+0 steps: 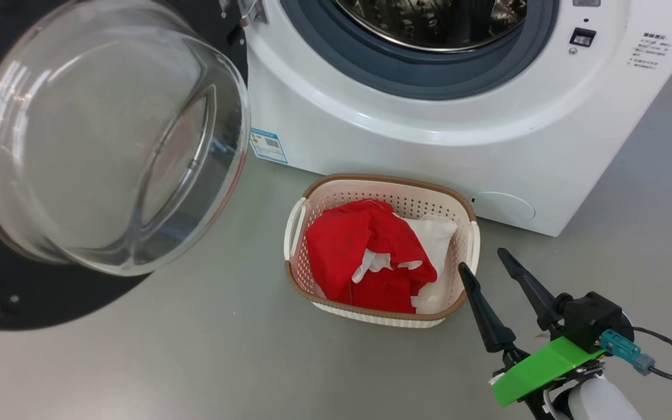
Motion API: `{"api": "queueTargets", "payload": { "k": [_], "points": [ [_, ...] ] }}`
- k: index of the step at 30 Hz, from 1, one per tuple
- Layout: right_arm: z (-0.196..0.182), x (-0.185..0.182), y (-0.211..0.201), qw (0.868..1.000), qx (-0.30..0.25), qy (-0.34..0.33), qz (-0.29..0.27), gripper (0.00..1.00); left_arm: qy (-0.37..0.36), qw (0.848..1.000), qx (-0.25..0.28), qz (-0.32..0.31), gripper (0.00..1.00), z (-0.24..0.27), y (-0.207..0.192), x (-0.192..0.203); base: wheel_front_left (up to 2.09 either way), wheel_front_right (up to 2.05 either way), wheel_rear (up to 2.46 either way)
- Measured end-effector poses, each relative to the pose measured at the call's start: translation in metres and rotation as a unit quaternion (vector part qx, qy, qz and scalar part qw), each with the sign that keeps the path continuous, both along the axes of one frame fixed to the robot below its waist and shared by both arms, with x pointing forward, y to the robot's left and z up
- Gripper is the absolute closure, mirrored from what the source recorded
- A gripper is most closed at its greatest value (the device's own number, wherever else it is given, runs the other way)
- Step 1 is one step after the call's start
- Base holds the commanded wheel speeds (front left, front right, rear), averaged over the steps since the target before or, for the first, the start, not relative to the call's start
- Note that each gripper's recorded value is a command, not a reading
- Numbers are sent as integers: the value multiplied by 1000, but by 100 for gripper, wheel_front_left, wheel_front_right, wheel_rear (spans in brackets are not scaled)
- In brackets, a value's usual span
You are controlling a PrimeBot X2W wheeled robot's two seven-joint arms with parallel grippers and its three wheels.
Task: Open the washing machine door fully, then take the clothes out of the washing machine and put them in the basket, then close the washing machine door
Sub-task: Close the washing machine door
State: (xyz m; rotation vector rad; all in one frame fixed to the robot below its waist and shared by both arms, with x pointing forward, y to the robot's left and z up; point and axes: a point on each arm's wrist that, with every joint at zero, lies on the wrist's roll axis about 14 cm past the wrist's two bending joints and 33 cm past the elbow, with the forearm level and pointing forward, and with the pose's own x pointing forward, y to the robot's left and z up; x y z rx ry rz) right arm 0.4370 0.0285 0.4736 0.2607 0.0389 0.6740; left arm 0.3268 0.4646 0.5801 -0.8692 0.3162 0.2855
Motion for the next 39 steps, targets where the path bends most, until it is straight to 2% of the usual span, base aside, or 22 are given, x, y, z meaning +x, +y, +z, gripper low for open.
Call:
{"api": "queueTargets", "payload": {
  "k": [8,15,24,33,39],
  "points": [
    [10,-7,-7,1000,1,-9,-10,0,20,991,-26,-132,100,-10,-66,6,0,0,0],
    [18,-10,-23,999,1,-16,-33,0,6,975,-15,-220,100,4,-109,7,0,0,0],
    [18,-20,-45,998,-3,-13,-62,0,-29,942,-25,-333,100,15,-180,17,0,0,0],
    [22,-24,-77,994,-2,-15,-108,0,-97,891,-53,-441,100,37,-269,37,0,0,0],
    [23,-26,-93,990,7,-12,-138,0,-116,879,-56,-459,100,40,-293,55,0,0,0]
  ]
}}
